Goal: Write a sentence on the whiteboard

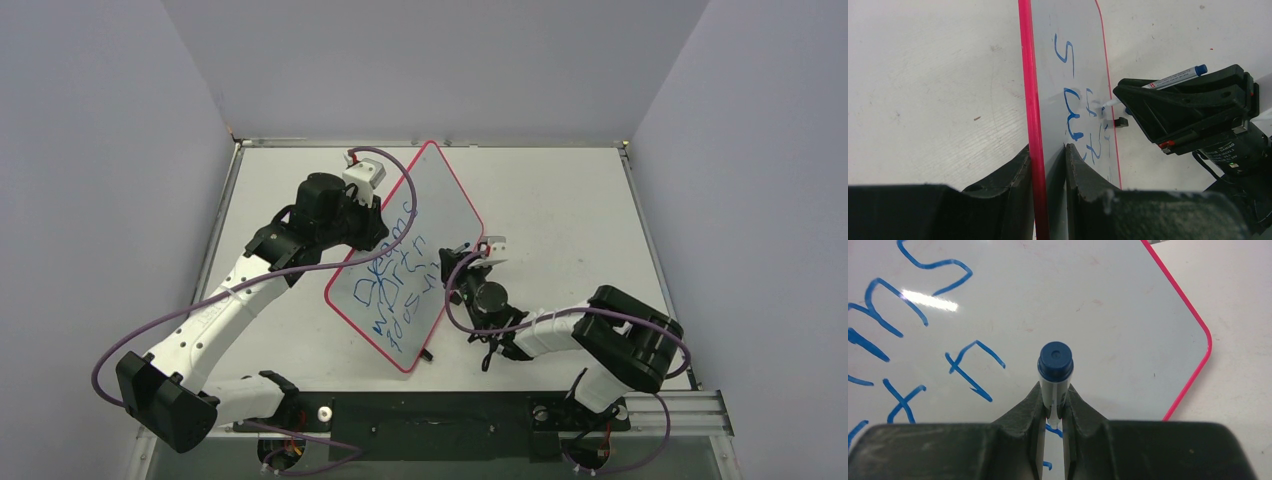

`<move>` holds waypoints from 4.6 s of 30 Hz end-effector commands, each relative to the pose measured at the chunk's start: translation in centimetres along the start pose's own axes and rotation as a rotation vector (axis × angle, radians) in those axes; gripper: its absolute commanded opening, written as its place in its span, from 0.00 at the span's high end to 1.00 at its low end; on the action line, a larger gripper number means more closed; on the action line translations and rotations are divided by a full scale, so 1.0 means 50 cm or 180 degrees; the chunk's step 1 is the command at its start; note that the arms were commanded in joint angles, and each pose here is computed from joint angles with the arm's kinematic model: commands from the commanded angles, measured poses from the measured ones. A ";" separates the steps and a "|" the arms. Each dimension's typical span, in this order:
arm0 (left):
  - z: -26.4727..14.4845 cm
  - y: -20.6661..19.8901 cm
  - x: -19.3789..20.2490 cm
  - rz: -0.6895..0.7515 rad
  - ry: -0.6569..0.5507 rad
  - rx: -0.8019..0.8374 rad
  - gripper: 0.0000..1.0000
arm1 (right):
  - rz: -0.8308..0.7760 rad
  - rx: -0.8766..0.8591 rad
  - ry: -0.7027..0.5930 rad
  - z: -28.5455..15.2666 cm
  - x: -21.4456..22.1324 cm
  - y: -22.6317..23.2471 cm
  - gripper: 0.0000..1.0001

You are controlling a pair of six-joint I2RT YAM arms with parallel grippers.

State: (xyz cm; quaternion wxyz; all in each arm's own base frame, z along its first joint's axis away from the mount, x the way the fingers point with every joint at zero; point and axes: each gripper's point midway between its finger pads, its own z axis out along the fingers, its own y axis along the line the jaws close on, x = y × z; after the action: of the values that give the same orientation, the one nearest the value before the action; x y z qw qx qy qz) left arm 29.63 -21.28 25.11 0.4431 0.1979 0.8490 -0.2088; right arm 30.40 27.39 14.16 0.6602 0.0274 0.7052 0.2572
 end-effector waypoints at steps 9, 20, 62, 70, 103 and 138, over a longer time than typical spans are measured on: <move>-0.016 0.016 -0.073 0.0336 -0.0447 -0.0130 1.00 | 0.0122 -0.0267 -0.0198 0.033 -0.069 0.076 1.00; -0.016 0.017 -0.073 0.0336 -0.0446 -0.0134 1.00 | 0.0067 -0.0046 -0.0172 0.059 -0.054 0.027 1.00; -0.019 0.016 -0.074 0.0337 -0.0456 -0.0128 1.00 | 0.0138 0.0192 -0.0382 0.033 -0.134 -0.028 1.00; -0.017 0.015 -0.072 0.0336 -0.0446 -0.0124 1.00 | 0.0156 0.0275 -0.0446 0.068 -0.152 -0.060 1.00; -0.018 0.019 -0.072 0.0338 -0.0448 -0.0151 1.00 | 0.0320 -0.0060 -0.0336 0.115 -0.118 -0.006 1.00; -0.018 0.018 -0.072 0.0340 -0.0452 -0.0148 1.00 | 0.0330 0.0156 -0.0208 0.078 -0.062 -0.040 1.00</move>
State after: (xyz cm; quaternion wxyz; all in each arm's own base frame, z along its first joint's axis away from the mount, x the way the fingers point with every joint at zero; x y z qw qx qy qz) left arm 29.72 -21.24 25.18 0.4452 0.1969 0.8484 -0.2078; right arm 34.39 26.09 15.74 0.6645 0.0759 0.6928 0.2697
